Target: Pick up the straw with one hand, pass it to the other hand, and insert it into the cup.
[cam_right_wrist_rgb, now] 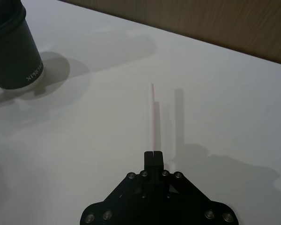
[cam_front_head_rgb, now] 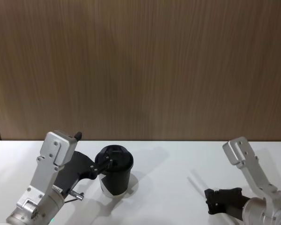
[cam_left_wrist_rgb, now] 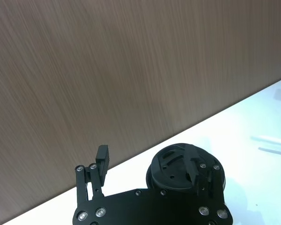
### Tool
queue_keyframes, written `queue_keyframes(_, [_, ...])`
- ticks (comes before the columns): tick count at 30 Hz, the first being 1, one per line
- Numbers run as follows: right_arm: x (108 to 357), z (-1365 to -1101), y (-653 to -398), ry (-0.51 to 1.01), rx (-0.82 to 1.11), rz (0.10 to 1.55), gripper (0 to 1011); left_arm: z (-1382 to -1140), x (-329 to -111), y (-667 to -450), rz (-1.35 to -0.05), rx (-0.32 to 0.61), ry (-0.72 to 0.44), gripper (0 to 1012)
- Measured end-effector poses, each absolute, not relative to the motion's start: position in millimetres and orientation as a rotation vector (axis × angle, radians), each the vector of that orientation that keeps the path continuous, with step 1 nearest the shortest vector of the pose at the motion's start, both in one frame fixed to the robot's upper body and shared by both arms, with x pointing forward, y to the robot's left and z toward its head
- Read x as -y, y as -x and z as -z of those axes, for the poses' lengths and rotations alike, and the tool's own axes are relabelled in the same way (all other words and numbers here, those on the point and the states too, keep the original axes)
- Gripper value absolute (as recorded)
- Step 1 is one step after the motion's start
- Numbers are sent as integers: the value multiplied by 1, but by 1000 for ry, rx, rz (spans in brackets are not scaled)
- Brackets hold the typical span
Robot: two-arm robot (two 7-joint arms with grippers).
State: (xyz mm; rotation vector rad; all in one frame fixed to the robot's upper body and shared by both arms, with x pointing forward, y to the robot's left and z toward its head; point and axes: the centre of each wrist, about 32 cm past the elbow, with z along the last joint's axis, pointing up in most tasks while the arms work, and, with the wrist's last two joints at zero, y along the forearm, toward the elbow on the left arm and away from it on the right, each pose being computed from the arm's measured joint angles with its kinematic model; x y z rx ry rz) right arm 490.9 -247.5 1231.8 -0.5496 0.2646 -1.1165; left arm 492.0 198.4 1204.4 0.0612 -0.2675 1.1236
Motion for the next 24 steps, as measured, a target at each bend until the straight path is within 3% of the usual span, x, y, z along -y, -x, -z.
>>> queue_keyframes(14, [257, -1249, -487, 435, -249, 1119, 0, -1204, -198, -492, -1124, 268, -61, 1003])
queue_keyframes(24, [268, -1266, -484, 270, -240, 1093, 0, -1204, -198, -492, -1124, 267, -61, 1003])
